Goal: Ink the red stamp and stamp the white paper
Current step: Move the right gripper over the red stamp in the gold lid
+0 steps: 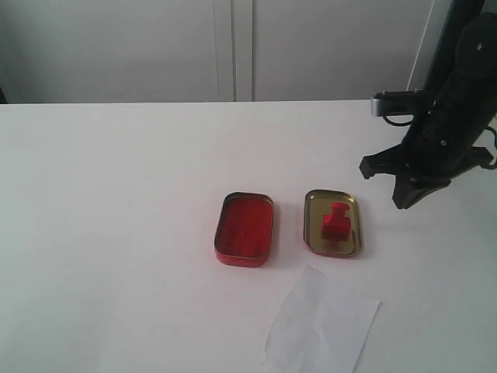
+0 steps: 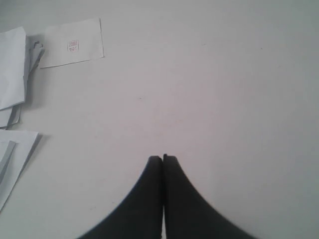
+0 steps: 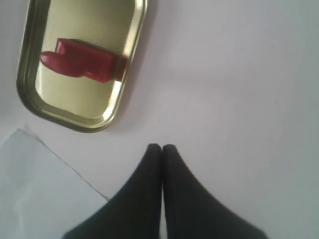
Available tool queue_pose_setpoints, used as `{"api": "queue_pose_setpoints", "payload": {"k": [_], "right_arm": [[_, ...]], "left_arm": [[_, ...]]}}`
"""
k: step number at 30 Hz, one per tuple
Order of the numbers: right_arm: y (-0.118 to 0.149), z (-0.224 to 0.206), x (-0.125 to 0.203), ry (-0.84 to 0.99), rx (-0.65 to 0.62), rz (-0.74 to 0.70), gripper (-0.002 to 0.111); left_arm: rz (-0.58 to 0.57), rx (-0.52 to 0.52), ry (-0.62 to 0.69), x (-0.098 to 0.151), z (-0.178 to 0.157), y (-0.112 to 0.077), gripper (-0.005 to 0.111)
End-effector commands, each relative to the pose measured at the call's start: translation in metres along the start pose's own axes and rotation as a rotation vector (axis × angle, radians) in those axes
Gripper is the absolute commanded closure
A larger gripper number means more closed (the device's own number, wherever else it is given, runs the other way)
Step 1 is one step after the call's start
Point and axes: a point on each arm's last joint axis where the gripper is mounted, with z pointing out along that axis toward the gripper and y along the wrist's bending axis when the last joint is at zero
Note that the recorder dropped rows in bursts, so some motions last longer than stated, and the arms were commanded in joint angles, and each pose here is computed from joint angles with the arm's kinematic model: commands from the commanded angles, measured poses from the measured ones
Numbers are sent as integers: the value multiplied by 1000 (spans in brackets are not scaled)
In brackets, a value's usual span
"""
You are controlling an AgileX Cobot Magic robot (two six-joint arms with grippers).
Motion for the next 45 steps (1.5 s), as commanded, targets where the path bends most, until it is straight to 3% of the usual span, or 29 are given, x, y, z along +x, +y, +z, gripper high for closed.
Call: {"api": "queue_pose_setpoints", "payload": {"k": [1, 10, 21, 27, 32, 35, 41, 45], "right_arm": [[10, 9, -12, 34, -11, -101, 108], [37, 11, -30, 21, 19, -319, 108], [55, 14, -31, 19, 29, -782, 108], [56, 14, -30, 22, 4, -1120, 108], [60, 14, -32, -24, -9, -1218, 108], [60, 14, -34, -39, -2, -1236, 101], [60, 14, -36, -62, 15, -1257, 75], [59, 17, -34, -54, 12, -1331, 68]], "left_arm": [[-11, 7, -1, 1, 0, -1, 107], [-11, 7, -1, 1, 0, -1, 107], [-11, 7, -1, 1, 0, -1, 107], [-11, 7, -1, 1, 0, -1, 107], [-11, 7, -1, 1, 0, -1, 107], [-11, 7, -1, 1, 0, -1, 107], [-11, 7, -1, 1, 0, -1, 107], [-11, 7, -1, 1, 0, -1, 107]]}}
